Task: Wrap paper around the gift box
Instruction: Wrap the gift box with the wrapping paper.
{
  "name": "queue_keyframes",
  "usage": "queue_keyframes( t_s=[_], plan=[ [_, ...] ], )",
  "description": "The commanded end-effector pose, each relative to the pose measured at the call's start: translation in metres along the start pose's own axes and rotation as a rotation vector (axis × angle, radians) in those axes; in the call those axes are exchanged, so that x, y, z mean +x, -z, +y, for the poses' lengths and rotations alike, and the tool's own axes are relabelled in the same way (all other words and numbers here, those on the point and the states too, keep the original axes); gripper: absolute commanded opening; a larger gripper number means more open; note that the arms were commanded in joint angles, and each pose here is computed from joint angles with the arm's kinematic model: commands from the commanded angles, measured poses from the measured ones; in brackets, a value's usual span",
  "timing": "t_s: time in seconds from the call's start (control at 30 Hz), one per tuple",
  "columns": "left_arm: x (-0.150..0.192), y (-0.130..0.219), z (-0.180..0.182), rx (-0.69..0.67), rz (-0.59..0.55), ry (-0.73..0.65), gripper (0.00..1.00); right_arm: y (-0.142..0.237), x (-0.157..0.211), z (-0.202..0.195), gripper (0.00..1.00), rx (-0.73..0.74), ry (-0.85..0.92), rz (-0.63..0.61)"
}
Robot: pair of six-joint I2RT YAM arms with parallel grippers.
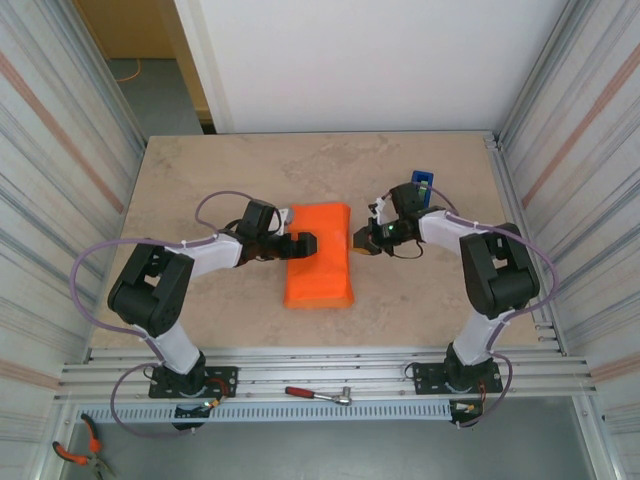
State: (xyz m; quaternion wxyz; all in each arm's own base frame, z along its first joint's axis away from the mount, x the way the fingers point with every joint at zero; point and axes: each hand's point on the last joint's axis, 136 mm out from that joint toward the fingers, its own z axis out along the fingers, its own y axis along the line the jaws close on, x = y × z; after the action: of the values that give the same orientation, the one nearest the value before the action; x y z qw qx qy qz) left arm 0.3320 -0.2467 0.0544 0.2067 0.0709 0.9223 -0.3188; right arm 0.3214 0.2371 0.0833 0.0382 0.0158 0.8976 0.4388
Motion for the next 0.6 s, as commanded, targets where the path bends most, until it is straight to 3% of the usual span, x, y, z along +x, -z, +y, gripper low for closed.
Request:
queue_keyframes(
  t_s=[0.0,0.27,0.57],
  plan=[
    [0.048,-0.004,0.032,-0.14,0.159,0.03,0.99,0.019,-0.014,0.027,0.0,-0.007,0.062,-0.057],
    [0.023,0.006,0.007,-0.078,0.116,0.009,0.99,-0.01,-0.036,0.053,0.0,-0.016,0.074,-0.057],
    [-0.007,0.015,-0.018,-0.007,0.046,0.0,0.99,-0.045,-0.04,0.016,0.0,0.058,-0.014,-0.058]
  ],
)
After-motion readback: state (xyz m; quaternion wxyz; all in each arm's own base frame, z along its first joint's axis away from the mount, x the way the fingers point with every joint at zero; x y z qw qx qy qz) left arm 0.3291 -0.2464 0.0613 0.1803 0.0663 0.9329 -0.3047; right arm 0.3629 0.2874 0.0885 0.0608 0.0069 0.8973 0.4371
